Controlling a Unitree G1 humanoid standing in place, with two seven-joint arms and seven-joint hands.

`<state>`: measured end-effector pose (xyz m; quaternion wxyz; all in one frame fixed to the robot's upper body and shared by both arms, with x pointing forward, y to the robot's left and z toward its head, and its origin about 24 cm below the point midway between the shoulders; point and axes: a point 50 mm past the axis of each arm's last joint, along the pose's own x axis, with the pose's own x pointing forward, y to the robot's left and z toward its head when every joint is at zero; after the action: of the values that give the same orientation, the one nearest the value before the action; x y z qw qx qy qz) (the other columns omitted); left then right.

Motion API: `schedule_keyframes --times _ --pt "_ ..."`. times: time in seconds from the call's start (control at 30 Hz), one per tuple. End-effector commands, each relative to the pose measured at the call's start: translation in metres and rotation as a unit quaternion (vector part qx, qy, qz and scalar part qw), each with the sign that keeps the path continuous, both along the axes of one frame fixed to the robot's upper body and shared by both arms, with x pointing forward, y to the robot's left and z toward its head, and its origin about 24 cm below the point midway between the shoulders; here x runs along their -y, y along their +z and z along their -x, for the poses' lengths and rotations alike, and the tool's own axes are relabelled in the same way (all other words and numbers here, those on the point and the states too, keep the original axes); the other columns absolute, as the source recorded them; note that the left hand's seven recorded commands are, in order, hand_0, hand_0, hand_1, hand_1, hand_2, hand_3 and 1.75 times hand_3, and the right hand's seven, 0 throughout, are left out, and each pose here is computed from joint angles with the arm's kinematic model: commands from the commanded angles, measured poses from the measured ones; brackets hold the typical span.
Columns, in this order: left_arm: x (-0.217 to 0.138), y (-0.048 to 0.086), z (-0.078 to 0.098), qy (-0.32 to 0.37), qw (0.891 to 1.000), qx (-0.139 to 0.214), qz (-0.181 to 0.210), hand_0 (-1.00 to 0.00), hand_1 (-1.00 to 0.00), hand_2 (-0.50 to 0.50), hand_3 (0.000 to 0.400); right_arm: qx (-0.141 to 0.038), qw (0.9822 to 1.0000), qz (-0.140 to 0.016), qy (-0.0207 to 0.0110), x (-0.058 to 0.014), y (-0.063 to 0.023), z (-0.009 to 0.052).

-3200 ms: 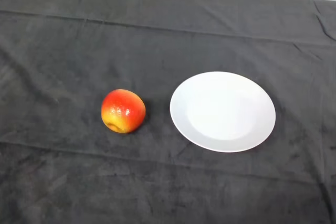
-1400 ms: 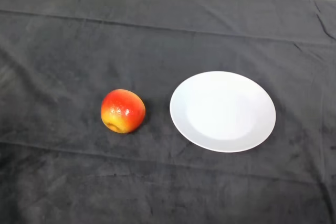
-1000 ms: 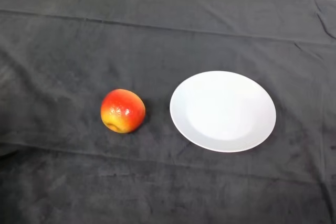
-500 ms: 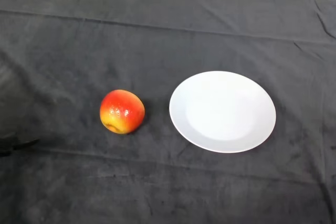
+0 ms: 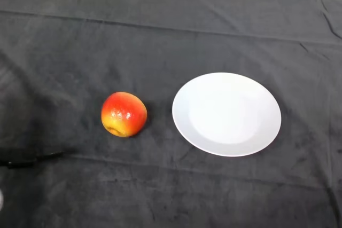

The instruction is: Move the apple to the plate

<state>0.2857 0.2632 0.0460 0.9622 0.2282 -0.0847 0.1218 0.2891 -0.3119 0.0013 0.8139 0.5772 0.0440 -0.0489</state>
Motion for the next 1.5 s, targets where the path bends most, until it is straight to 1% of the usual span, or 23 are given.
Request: schedule_keyframes --times 0.03,0.43,0.77,1.1,1.47,1.5 --pt "0.006 0.005 -0.002 -0.007 1.000 0.004 -0.013 0.00 0.00 0.00 0.000 0.007 0.9999 0.008 -0.0067 0.0077 0.0058 0.0004" --pt "0.038 0.008 -0.019 -0.051 0.998 -0.006 -0.021 0.00 0.00 0.00 0.000 0.007 0.9999 0.009 -0.0068 0.0077 0.0058 0.0004" --pt "0.060 0.010 -0.037 -0.082 0.996 -0.015 -0.026 0.00 0.00 0.00 0.000 0.007 0.9999 0.009 -0.0069 0.0077 0.0058 0.0004" --pt "0.083 0.007 -0.050 -0.109 0.993 -0.027 -0.021 0.00 0.00 0.00 0.000 0.007 0.9999 0.008 -0.0070 0.0078 0.0059 0.0004" --pt "0.109 0.001 -0.059 -0.137 0.989 -0.050 -0.013 0.00 0.00 0.00 0.000 0.007 0.9999 0.007 -0.0071 0.0079 0.0059 0.0004" --pt "0.110 0.000 -0.060 -0.140 0.989 -0.052 -0.013 -0.37 0.00 -0.19 0.149 0.007 0.9999 0.007 -0.0071 0.0079 0.0059 0.0004"
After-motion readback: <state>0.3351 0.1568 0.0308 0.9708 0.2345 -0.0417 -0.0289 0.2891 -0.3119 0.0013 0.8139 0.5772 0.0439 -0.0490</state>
